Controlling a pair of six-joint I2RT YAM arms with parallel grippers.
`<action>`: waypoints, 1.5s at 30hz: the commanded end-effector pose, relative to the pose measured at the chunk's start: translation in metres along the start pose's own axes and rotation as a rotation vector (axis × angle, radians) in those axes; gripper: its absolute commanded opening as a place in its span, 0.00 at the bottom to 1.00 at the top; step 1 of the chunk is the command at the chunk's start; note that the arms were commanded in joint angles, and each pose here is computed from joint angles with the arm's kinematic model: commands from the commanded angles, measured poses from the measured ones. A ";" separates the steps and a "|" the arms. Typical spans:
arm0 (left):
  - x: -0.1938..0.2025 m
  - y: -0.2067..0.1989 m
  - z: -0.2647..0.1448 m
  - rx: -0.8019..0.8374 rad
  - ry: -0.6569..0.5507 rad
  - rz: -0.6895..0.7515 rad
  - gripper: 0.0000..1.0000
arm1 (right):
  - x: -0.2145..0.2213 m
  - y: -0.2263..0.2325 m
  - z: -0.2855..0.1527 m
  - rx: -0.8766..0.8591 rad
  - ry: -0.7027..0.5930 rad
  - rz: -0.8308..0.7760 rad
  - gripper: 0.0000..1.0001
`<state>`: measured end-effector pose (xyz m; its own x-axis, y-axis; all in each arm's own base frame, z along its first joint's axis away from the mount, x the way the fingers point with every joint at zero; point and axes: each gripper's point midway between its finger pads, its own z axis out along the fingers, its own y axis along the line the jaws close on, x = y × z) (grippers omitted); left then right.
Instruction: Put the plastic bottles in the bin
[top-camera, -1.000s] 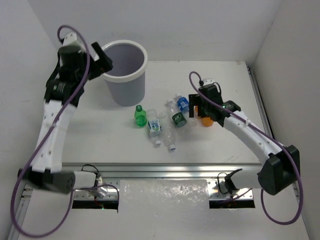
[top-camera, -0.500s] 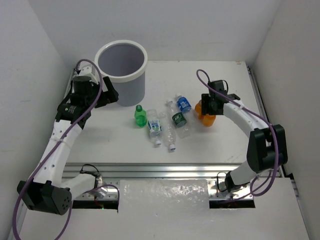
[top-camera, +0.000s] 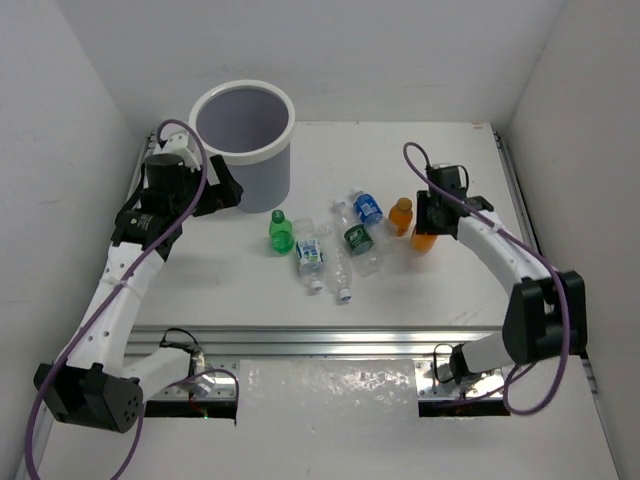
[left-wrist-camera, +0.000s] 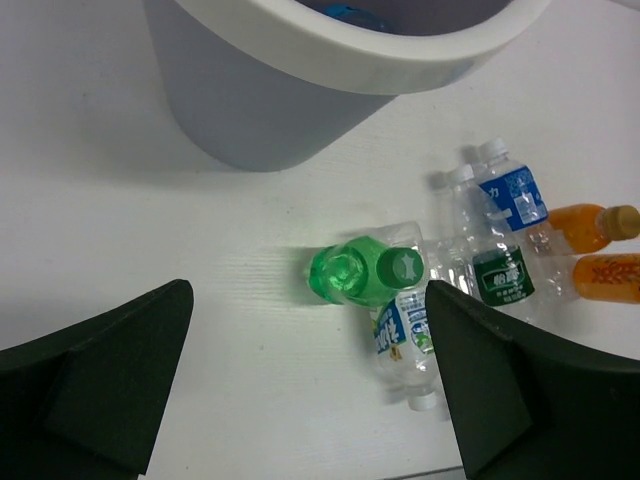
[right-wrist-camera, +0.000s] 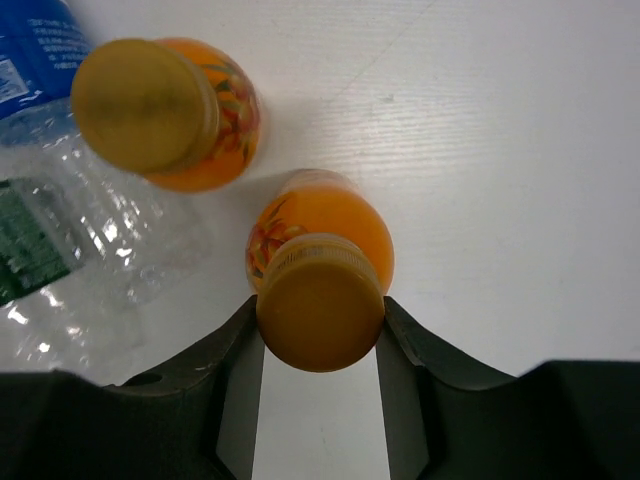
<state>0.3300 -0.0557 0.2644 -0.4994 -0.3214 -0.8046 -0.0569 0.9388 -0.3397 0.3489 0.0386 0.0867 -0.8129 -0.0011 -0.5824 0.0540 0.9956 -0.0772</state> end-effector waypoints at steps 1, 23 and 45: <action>-0.016 -0.031 -0.007 0.129 -0.034 0.043 0.98 | -0.019 -0.004 -0.046 -0.024 -0.100 0.053 0.18; 0.088 -0.312 -0.062 0.876 0.026 0.907 1.00 | -0.042 0.127 -0.283 -1.176 -0.341 -0.180 0.20; -0.118 -0.174 0.028 0.028 -0.276 0.310 0.00 | -0.096 0.035 -0.241 -0.491 -0.554 0.201 0.99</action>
<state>0.3804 -0.2578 0.3485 -0.3085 0.2311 -0.9227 0.4235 0.9020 0.0843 0.2717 0.1249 0.3239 -0.4773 0.2159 -0.8518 -0.3532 0.8404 0.4110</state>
